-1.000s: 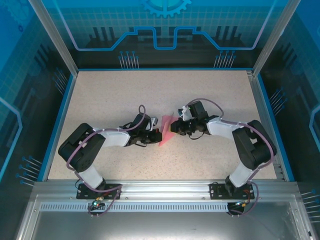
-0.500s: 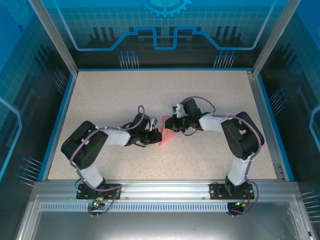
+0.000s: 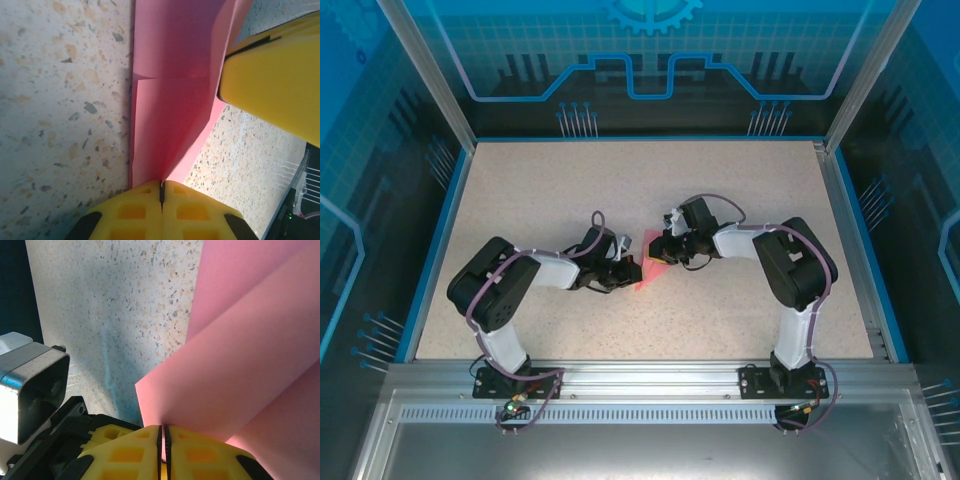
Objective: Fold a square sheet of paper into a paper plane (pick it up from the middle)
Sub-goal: Fourth fold the wing at the center of the table.
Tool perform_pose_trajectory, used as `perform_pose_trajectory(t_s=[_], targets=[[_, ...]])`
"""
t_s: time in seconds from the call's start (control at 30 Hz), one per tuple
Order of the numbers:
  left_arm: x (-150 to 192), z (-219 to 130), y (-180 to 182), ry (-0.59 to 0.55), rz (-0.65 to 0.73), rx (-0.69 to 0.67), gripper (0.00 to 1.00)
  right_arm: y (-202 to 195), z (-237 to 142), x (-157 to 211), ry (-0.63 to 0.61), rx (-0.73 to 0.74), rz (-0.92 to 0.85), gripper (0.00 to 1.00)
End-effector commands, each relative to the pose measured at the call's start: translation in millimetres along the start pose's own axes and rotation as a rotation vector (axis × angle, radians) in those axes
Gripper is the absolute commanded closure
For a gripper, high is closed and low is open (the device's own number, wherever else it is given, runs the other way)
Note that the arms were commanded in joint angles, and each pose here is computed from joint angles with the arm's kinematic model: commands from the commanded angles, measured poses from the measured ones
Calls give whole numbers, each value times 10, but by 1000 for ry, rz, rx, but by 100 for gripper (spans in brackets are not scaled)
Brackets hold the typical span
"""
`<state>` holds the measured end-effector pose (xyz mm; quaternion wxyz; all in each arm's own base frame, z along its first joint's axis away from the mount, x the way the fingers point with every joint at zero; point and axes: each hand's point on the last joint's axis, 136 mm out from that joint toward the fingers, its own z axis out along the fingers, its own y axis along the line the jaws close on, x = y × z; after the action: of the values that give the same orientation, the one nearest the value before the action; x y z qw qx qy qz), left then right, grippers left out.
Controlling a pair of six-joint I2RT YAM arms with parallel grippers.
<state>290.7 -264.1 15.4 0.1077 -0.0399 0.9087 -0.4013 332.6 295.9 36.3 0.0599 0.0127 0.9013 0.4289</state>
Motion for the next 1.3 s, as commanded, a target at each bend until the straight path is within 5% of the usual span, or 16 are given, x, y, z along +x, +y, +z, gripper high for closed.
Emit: perform_pose_trajectory(t_s=[0.0,0.33,0.8,1.27], targets=[[39,31,140,33,-60,-18,96,-106,20,-68,-2,26,13,87],[2,18,95,62,-67,14,96,-172,30,-92,0,44,32,88],[-79,41,79,132,-164,100,96,213,-95,50,-1,-77,-36,85],[-75,31,158,132,-190,66,92,-46,53,-110,-30,6,38,86]])
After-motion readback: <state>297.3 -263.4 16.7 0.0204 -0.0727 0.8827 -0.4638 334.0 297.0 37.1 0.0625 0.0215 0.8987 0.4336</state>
